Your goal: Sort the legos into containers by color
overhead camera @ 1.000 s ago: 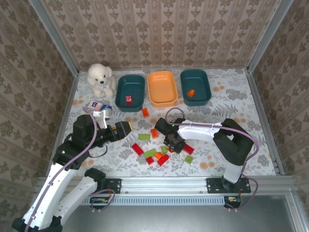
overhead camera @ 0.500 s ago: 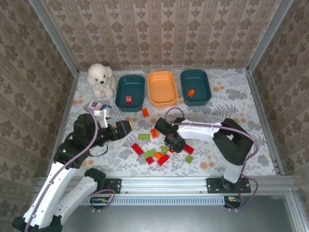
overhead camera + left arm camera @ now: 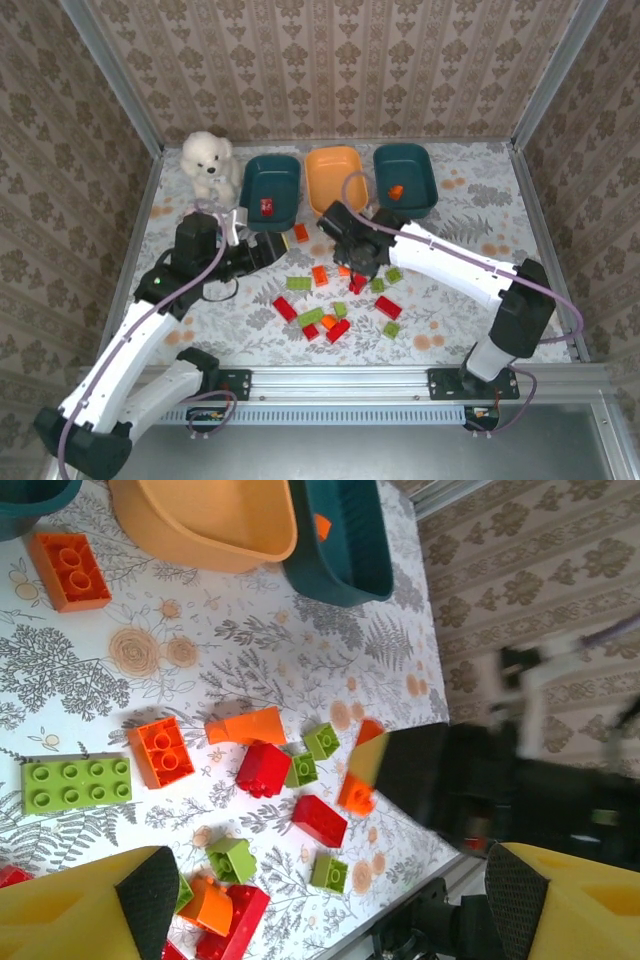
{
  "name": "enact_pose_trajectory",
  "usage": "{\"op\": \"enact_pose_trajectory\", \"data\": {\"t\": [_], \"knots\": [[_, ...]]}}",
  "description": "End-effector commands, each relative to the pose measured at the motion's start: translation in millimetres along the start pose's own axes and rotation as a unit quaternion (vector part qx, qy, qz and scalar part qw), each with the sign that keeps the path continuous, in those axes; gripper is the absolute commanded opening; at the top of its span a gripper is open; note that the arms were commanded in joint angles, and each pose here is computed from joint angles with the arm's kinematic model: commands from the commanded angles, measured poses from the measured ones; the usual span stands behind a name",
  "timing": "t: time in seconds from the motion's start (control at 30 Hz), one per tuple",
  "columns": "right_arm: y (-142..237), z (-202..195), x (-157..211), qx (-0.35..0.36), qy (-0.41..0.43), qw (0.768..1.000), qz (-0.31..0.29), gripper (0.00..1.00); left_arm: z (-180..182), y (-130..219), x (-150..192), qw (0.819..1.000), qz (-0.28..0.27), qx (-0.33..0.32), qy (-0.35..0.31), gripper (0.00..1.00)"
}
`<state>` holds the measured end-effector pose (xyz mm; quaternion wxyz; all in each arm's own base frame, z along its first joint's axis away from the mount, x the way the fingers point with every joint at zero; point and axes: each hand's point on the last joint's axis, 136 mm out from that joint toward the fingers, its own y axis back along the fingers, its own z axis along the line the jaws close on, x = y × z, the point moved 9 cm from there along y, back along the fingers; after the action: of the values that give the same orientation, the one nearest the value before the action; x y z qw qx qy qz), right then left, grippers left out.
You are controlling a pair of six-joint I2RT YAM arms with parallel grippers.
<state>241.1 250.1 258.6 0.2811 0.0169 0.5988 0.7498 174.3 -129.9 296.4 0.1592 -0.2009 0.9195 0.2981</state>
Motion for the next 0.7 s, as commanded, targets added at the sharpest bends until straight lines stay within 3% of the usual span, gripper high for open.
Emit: {"op": "enact_pose_trajectory", "data": {"t": [0.0, 0.17, 0.37, 0.57, 0.67], "knots": [[-8, 16, -31, 0.028, 0.094, 0.995, -0.03, 0.22, -3, -8, -29, 1.0, -0.021, -0.001, 0.012, 0.84], [-49, 50, -85, -0.003, 0.103, 0.995, -0.012, 0.21, 8, -30, -70, 0.997, -0.044, 0.006, 0.056, 0.84], [-112, 72, -138, -0.035, 0.081, 0.996, -0.001, 0.21, 7, -50, -117, 0.995, -0.07, 0.02, 0.062, 0.84], [-162, 73, -171, -0.043, 0.058, 0.997, -0.004, 0.19, 12, -61, -145, 0.994, -0.079, 0.02, 0.067, 0.84], [-168, 72, -179, -0.046, 0.052, 0.997, -0.015, 0.17, 11, -64, -150, 0.995, -0.076, 0.02, 0.063, 0.84]]}}
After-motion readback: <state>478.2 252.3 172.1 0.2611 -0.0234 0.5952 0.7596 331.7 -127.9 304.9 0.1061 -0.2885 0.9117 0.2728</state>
